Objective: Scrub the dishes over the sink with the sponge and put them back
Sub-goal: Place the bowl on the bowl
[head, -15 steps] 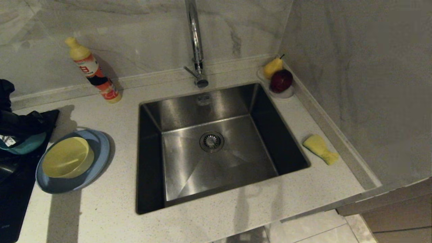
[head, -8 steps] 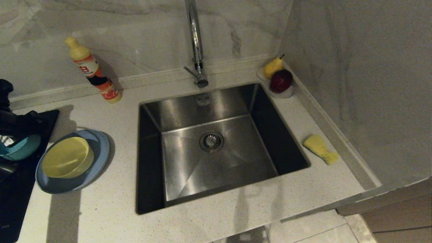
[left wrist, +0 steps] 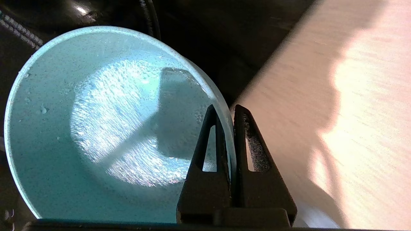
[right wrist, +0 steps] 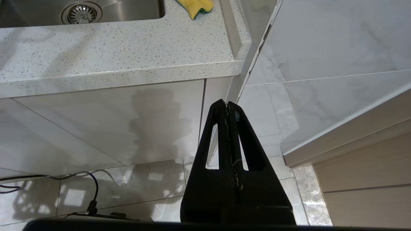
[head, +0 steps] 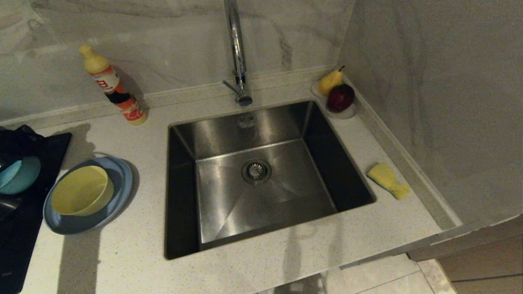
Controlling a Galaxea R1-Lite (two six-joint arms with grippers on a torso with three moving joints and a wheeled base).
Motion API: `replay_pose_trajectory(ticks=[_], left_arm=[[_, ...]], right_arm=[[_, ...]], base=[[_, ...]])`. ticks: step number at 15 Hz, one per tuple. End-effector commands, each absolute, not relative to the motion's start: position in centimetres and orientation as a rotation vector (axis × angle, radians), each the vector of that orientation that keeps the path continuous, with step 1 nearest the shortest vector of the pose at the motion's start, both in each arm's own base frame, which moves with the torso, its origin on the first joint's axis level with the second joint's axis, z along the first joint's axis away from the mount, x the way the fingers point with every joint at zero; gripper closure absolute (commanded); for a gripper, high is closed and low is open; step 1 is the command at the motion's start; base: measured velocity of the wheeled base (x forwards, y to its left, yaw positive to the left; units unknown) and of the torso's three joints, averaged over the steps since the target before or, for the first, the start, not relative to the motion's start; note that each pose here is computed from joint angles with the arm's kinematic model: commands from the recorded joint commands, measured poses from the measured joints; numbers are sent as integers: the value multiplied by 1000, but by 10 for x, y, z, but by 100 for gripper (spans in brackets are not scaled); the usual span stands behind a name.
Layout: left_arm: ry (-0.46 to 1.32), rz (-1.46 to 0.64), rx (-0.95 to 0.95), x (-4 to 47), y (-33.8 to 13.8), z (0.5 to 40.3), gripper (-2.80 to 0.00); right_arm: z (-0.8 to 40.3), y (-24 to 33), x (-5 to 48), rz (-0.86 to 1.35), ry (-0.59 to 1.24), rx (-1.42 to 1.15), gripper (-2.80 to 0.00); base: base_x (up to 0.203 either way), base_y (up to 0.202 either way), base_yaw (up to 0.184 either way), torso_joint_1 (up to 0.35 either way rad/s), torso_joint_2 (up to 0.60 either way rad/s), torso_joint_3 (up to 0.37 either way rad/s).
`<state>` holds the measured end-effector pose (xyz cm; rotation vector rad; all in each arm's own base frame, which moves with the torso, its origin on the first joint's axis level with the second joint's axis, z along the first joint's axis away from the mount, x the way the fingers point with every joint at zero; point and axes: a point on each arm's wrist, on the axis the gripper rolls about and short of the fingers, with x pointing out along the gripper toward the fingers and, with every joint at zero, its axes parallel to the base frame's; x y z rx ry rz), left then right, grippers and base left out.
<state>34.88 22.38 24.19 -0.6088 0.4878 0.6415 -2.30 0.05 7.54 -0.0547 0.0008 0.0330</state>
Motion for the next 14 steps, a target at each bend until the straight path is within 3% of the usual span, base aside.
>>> replay_pose_trajectory(ticks=[1, 7, 11, 14], left_arm=[[410, 574, -629, 320, 204, 287, 0], [439, 328, -659, 297, 110, 336, 0], [522, 326, -639, 309, 63, 325, 0], [562, 395, -588, 325, 53, 307, 0]], right_arm=[[75, 0, -23, 34, 1, -55, 0], [75, 0, -23, 34, 1, -55, 0], [75, 0, -23, 34, 0, -55, 0], [75, 0, -23, 34, -1, -55, 0]], base=[[0, 0, 0, 0, 0, 0], [0, 0, 0, 0, 0, 0], [0, 0, 0, 0, 0, 0], [0, 0, 0, 0, 0, 0]])
